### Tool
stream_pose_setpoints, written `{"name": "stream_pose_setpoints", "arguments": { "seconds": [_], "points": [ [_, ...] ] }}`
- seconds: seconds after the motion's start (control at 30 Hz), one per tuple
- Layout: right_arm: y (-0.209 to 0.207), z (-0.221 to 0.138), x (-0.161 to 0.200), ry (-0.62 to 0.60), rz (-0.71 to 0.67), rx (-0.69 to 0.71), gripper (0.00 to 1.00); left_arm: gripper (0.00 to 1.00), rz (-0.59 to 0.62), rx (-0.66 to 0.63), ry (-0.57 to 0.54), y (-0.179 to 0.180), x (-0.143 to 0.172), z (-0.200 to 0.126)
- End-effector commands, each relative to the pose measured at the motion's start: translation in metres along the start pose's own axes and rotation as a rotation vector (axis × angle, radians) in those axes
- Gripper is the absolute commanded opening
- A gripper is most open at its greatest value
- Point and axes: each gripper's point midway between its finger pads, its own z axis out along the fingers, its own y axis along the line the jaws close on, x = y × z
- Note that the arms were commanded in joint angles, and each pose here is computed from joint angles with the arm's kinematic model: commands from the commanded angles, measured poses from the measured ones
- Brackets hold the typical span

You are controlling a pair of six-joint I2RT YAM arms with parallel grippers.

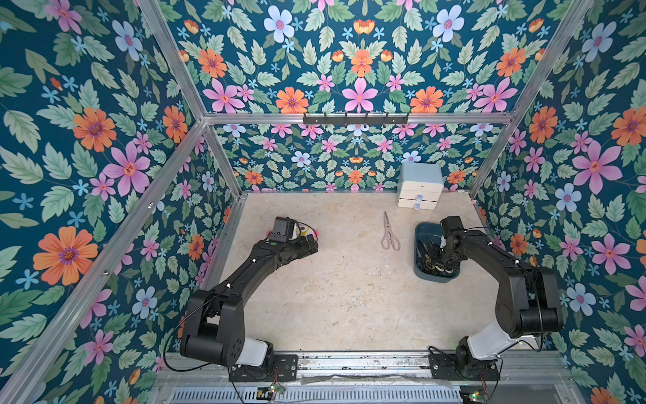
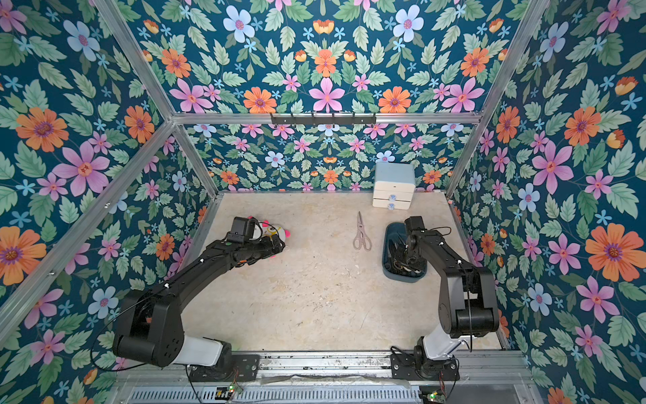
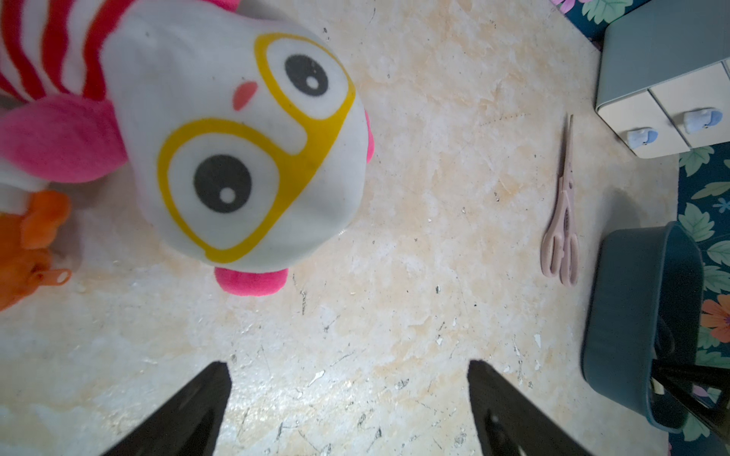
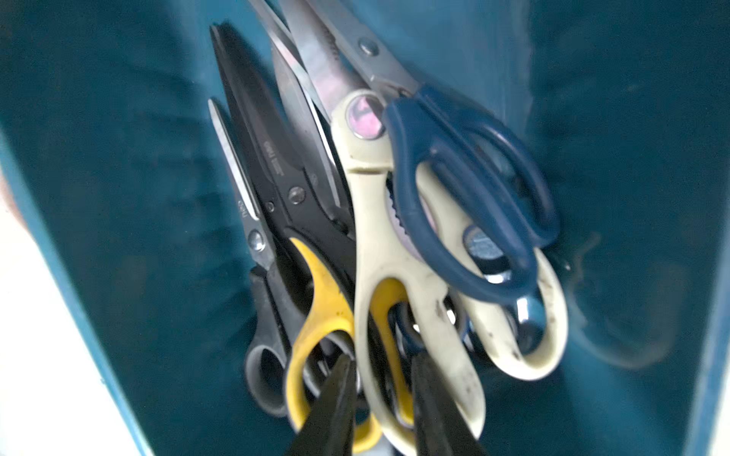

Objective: Take the scissors out of the storage box
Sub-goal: Pick up the scissors from the storage box.

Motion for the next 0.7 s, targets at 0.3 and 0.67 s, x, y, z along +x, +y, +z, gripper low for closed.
{"name": "stream_pose_setpoints", "arguments": {
  "seconds": [0.3,0.67],
  "points": [
    [0.006,-0.005,0.001,0.012,-0.031,-0.033,0.06,0.98,-0.015,-0.016,-0.036,0.003,-0.006,-0.003],
    [0.045,-0.030,-0.007,0.006,-0.013,-0.237,0.00,0.98,-0.024,-0.019,-0.040,0.004,-0.005,-0.003]
  ]
}}
